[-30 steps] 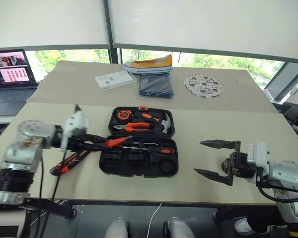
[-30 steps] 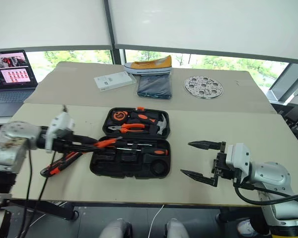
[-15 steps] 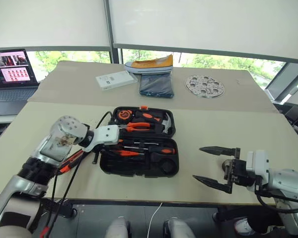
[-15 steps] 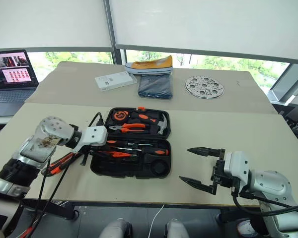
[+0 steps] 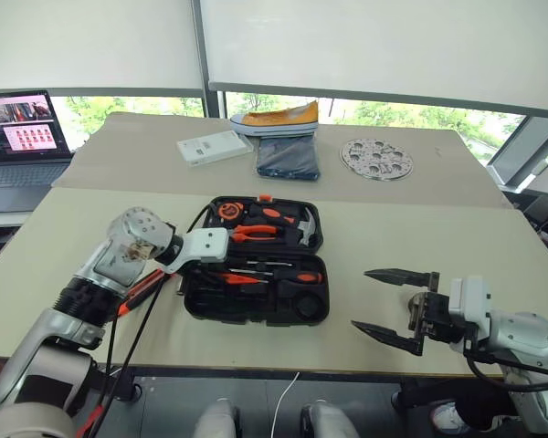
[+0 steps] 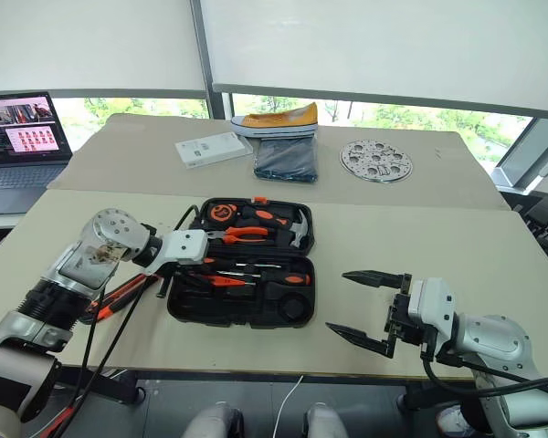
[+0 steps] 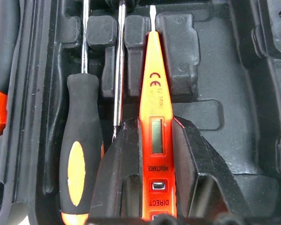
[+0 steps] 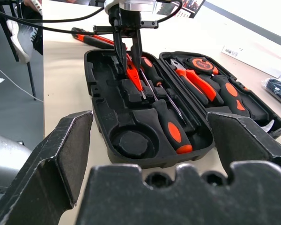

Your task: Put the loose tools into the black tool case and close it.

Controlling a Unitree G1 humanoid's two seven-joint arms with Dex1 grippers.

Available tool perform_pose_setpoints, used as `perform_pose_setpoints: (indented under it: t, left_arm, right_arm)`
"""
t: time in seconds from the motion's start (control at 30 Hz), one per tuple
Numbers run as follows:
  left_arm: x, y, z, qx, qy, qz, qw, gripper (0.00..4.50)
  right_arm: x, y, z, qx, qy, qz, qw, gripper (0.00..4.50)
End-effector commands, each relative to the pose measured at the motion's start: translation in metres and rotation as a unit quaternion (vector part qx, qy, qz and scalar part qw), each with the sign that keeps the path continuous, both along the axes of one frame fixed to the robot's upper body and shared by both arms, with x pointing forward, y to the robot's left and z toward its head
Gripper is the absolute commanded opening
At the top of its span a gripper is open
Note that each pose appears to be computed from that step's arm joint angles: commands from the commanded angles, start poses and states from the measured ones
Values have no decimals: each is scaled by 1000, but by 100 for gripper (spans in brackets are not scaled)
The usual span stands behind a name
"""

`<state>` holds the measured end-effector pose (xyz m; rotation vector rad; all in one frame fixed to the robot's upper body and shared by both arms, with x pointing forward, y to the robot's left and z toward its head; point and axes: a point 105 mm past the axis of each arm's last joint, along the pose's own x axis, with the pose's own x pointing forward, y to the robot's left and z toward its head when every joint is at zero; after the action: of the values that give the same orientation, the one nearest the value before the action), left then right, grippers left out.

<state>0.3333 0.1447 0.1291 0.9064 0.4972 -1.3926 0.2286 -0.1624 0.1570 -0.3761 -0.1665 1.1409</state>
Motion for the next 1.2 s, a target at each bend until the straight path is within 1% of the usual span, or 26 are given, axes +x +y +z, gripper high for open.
perform_pose_setpoints:
  t: [0.03, 0.17, 0.33, 0.37, 0.43, 0.47, 0.5, 0.53, 0.6, 0.63, 0.7, 0.8, 0.87, 0.9, 0.97, 1.03, 1.07, 1.1, 1.13, 1.17, 1.2]
  left_arm:
    - [-1, -1, 0, 28, 4, -13, 1000, 45]
    - [2, 6, -6, 52, 8, 7, 999, 45]
    - [7, 10, -12, 55, -16, 9, 998, 45]
    - [8, 11, -12, 54, -19, 8, 998, 45]
    - [6, 5, -10, 18, -12, 5, 1000, 45]
    - [5, 2, -9, 5, -12, 0, 1000, 95]
    - [1, -3, -3, -28, -1, -14, 1000, 146]
    - [-3, -7, 2, -49, 6, -24, 998, 167]
    - [-6, -8, 13, -76, 11, -35, 996, 244]
    - [-4, -9, 20, -90, -2, -41, 995, 279]
    - [-3, -10, 28, -112, -12, -44, 993, 279]
    - [2, -10, 35, -143, -37, -38, 988, 279]
    - [6, -8, 36, -172, -40, -24, 984, 279]
    - [9, -8, 37, -204, -37, -11, 978, 279]
    - [13, -7, 35, -243, -31, 10, 970, 228]
    - [10, -5, 33, -280, -23, 5, 960, 178]
    - [9, -3, 30, -298, -25, 15, 954, 139]
    - [8, 0, 25, -307, -20, 22, 951, 95]
    - [6, 4, 18, -299, -18, 27, 954, 68]
    - [5, 8, 12, -289, -19, 31, 957, 17]
    - [3, 10, 6, -283, -16, 33, 958, 1]
  right_arm:
    - [-1, 4, 9, 1, -20, 7, 1000, 450]
    - [0, 4, 9, 1, -21, 8, 1000, 450]
    - [1, 5, 10, 6, -26, 7, 1000, 450]
    - [1, 6, 10, 7, -27, 7, 1000, 450]
    - [1, 6, 10, 7, -26, 7, 1000, 450]
    - [1, 6, 9, 7, -26, 7, 1000, 450]
    - [1, 6, 9, 8, -26, 7, 1000, 450]
    - [1, 6, 9, 8, -25, 7, 1000, 450]
    - [1, 7, 9, 16, -14, 9, 1000, 450]
    - [2, 7, 12, 30, -11, 4, 999, 450]
    - [3, 8, 15, 42, -10, 1, 999, 450]
    - [3, 9, 12, 33, -8, 8, 999, 450]
    - [2, 10, 12, 32, -7, 9, 999, 450]
    - [2, 10, 12, 32, -7, 9, 999, 450]
    - [2, 11, 11, 31, -7, 9, 999, 450]
    - [1, 10, 11, 31, -7, 8, 999, 450]
    - [1, 10, 10, 31, -5, 7, 999, 450]
    - [0, 10, 10, 31, -3, 6, 999, 450]
    - [0, 11, 9, 32, -2, 5, 999, 450]
    - [0, 11, 8, 32, -1, 5, 999, 450]
    - [0, 10, 8, 32, -2, 3, 999, 450]
